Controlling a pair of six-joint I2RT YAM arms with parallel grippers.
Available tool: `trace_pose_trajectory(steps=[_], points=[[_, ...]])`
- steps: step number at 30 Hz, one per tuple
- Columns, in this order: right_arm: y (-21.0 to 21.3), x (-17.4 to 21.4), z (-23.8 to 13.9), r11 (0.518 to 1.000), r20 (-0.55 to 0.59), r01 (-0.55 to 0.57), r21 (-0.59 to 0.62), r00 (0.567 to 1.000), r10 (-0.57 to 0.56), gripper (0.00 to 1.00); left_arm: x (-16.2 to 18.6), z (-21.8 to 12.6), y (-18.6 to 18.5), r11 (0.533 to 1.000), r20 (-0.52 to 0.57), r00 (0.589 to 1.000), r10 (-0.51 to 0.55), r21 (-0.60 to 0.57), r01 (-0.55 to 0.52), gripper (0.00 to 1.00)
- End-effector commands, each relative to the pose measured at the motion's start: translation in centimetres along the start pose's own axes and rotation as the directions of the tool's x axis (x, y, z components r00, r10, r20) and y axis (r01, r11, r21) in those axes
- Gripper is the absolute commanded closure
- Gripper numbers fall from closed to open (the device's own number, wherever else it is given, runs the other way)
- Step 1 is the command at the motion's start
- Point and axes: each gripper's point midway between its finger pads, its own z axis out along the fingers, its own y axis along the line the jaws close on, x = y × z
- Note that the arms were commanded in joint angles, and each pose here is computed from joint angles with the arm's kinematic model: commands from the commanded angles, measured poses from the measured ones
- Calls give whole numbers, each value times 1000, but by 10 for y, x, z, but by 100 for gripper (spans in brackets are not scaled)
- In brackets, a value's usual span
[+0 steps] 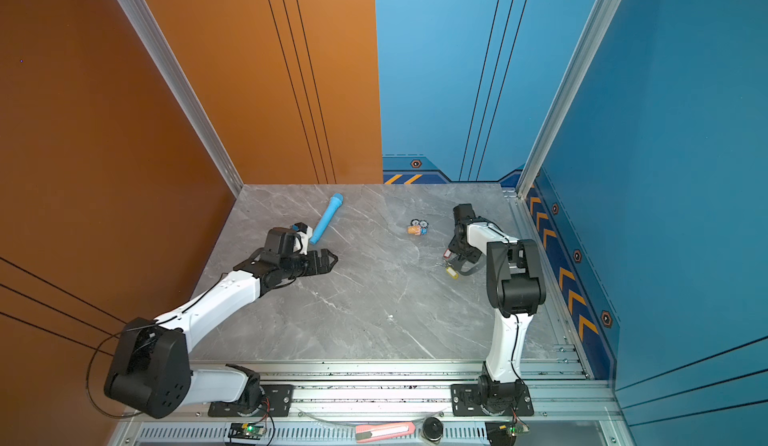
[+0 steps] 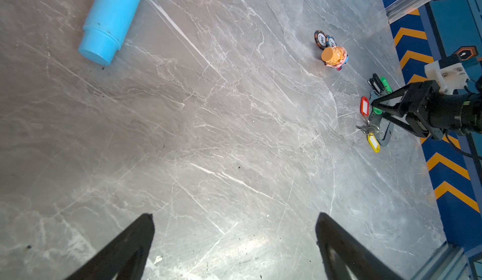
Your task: Remove the keys from the keyring
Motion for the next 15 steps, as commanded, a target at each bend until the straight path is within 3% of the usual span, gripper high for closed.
trace_pose_trajectory(steps=[1,15], points=[[5,50,1,997,-123,76,-20,989,-78,52,9,-6,3,1000,-26,1000,17,-5,-17,2],[43,160,-45,962,-189,231,-144,948,-255,56,12,-8,0,1000,-33,999,14,7,-14,2]])
